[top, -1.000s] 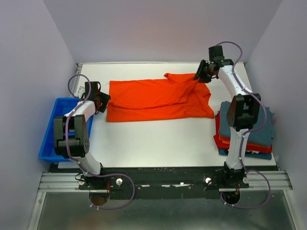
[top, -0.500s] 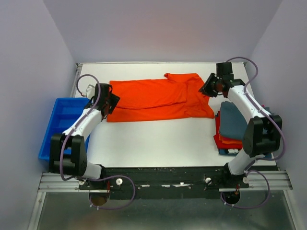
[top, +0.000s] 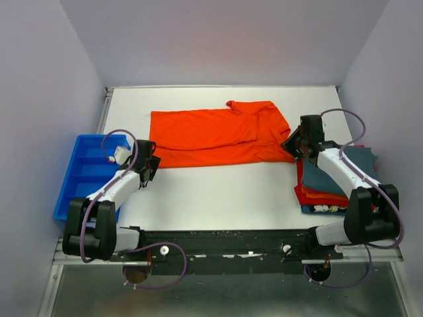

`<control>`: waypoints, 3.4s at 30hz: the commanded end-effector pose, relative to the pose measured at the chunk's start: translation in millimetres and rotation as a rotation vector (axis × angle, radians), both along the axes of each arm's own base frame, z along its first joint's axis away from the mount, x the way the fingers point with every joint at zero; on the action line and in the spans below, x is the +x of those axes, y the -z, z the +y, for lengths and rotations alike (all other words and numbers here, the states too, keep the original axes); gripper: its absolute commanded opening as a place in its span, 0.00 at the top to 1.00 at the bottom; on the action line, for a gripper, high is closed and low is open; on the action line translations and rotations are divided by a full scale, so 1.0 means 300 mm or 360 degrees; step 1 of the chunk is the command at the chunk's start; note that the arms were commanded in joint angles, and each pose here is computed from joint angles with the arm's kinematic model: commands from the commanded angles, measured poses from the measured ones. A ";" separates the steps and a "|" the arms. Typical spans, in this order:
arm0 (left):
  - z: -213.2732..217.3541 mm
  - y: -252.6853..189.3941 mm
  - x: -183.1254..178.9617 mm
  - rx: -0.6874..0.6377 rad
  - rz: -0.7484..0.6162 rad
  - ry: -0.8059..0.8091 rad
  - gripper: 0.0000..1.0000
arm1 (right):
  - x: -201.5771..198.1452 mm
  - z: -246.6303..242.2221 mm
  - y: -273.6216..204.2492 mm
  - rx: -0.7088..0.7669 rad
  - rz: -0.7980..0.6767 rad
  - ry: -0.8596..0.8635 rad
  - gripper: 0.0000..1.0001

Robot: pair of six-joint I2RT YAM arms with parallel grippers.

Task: Fold and stack the t-shirts
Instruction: Fold the flattened tshirt in 1/3 of the way

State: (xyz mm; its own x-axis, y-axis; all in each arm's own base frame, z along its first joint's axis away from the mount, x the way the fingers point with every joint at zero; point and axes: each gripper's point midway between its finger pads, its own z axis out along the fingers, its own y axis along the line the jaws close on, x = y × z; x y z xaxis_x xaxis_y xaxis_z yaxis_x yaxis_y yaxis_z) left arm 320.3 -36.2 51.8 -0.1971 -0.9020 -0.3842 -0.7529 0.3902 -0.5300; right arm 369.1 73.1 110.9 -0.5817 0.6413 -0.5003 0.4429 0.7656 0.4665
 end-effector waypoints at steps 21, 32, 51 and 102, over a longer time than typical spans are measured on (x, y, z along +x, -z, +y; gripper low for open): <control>0.101 0.161 0.068 0.0011 0.0190 -0.0386 0.87 | 0.005 -0.011 -0.053 0.0076 -0.0335 0.0104 0.70; 0.195 0.078 0.101 0.0109 0.0187 -0.0406 1.00 | -0.037 -0.043 0.064 0.0037 -0.0094 0.0225 0.62; 0.272 0.029 0.093 0.0200 0.0095 -0.0422 1.00 | -0.097 -0.054 0.232 -0.0146 0.0268 0.0338 0.65; 0.289 0.042 0.089 0.0227 0.0116 -0.0374 1.00 | -0.093 -0.003 0.296 -0.0272 0.0432 0.0291 0.53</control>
